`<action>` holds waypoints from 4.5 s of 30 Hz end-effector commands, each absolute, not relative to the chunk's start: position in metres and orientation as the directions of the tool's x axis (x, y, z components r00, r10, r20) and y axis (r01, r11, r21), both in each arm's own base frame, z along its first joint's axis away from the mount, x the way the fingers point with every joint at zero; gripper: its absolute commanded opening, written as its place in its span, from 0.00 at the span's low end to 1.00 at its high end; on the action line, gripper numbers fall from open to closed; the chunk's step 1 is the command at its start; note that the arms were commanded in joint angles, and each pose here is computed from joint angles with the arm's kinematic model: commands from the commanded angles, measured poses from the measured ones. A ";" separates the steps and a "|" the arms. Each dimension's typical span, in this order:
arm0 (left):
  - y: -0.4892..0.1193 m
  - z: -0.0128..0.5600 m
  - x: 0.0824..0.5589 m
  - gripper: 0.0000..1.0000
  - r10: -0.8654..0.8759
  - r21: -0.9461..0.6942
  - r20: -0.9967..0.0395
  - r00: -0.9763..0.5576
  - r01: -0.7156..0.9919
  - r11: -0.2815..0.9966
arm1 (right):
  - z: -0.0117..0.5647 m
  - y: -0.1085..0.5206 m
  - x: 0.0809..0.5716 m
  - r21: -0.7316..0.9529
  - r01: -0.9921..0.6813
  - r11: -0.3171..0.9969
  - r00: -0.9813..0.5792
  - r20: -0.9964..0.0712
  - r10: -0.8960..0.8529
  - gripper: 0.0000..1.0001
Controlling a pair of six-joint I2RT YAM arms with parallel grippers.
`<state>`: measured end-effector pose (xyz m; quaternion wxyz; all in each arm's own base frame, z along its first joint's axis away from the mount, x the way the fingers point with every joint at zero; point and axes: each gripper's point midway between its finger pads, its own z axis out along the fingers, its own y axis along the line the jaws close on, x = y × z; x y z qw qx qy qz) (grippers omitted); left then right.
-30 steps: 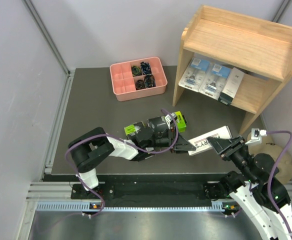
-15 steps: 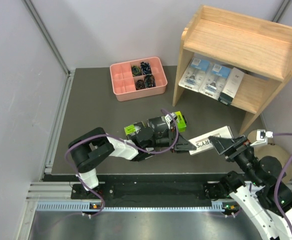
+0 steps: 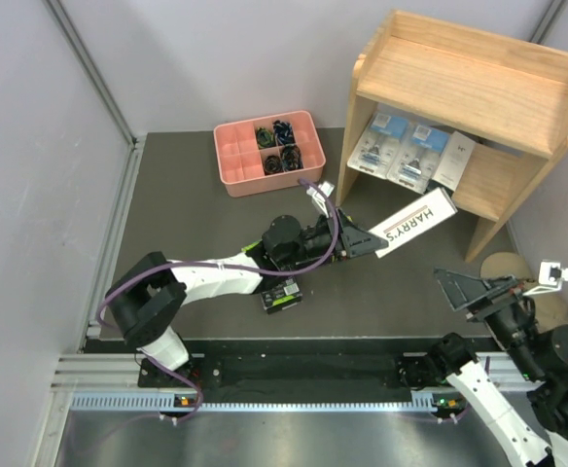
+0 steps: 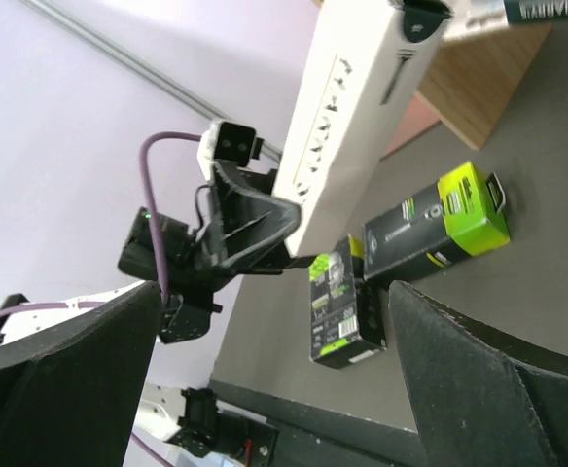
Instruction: Place and organize the shaving razors onto the shelf
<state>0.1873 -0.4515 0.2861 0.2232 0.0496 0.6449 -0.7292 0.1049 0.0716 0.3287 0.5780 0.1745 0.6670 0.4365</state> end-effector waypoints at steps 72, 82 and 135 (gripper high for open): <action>-0.674 0.313 0.290 0.08 -0.621 -0.971 -0.218 -0.753 0.232 0.058 | 0.499 0.049 0.060 0.704 -0.433 0.563 -0.144 -0.671 0.728 0.99; -0.680 0.321 0.288 0.17 -0.636 -0.973 -0.190 -0.748 0.228 0.022 | 0.495 0.047 0.058 0.710 -0.427 0.560 -0.144 -0.664 0.733 0.99; -0.657 0.286 0.237 0.84 -0.465 -0.864 -0.494 -0.735 0.476 0.165 | 0.479 0.042 0.057 0.725 -0.407 0.555 -0.140 -0.650 0.747 0.99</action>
